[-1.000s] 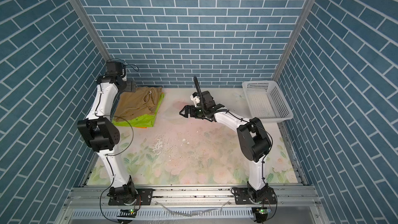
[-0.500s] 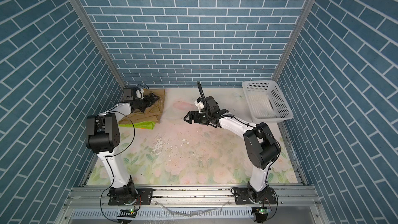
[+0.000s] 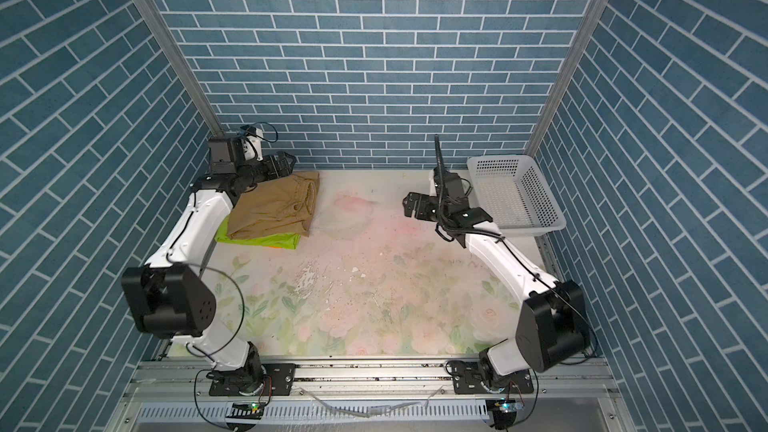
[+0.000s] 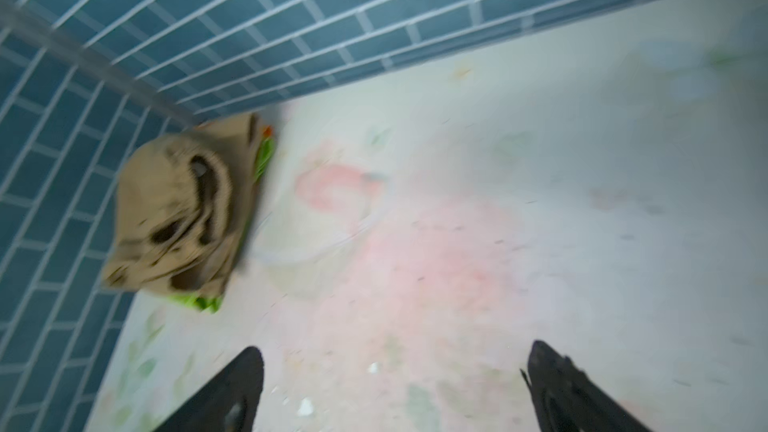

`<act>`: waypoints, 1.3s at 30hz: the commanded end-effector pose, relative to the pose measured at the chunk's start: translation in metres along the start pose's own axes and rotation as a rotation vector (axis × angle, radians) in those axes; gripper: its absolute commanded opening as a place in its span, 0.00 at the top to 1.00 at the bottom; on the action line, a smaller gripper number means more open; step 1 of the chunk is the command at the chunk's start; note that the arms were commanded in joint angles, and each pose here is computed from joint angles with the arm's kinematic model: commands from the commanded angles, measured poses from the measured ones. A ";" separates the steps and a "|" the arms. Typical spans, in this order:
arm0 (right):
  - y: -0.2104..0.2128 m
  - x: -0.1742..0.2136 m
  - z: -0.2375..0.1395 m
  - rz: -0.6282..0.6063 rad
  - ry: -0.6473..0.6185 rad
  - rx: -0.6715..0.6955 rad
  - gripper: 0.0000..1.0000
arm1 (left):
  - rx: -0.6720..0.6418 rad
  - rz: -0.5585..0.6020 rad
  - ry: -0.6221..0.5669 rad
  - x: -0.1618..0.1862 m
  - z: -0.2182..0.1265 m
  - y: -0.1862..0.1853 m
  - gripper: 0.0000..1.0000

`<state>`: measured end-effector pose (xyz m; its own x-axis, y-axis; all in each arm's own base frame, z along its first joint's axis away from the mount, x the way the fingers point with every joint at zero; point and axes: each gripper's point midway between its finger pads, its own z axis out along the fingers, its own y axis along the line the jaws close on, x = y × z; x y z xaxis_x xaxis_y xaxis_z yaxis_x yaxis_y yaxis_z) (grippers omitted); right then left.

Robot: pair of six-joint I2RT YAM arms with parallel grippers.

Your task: Fold and stack the shorts

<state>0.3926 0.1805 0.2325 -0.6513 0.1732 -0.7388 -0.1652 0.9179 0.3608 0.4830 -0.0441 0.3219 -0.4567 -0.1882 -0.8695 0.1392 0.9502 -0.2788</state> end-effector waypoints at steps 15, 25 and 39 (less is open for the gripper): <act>-0.197 0.044 -0.044 -0.348 -0.339 0.783 0.01 | -0.629 0.124 -0.064 0.184 -0.071 0.119 0.00; -0.195 0.061 -0.033 -0.403 -0.489 0.703 0.01 | -0.530 0.162 -0.074 0.209 -0.023 0.128 0.01; -0.217 0.074 -0.037 -0.313 -0.583 0.599 0.01 | -0.347 0.268 -0.106 0.227 0.001 0.102 0.01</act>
<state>0.3502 -0.0186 0.1032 -0.2409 -0.1755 -0.9546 0.2809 0.9288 -0.2416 0.3904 0.0234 0.0901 -0.3884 0.0311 -0.9210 -0.1459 0.9847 0.0949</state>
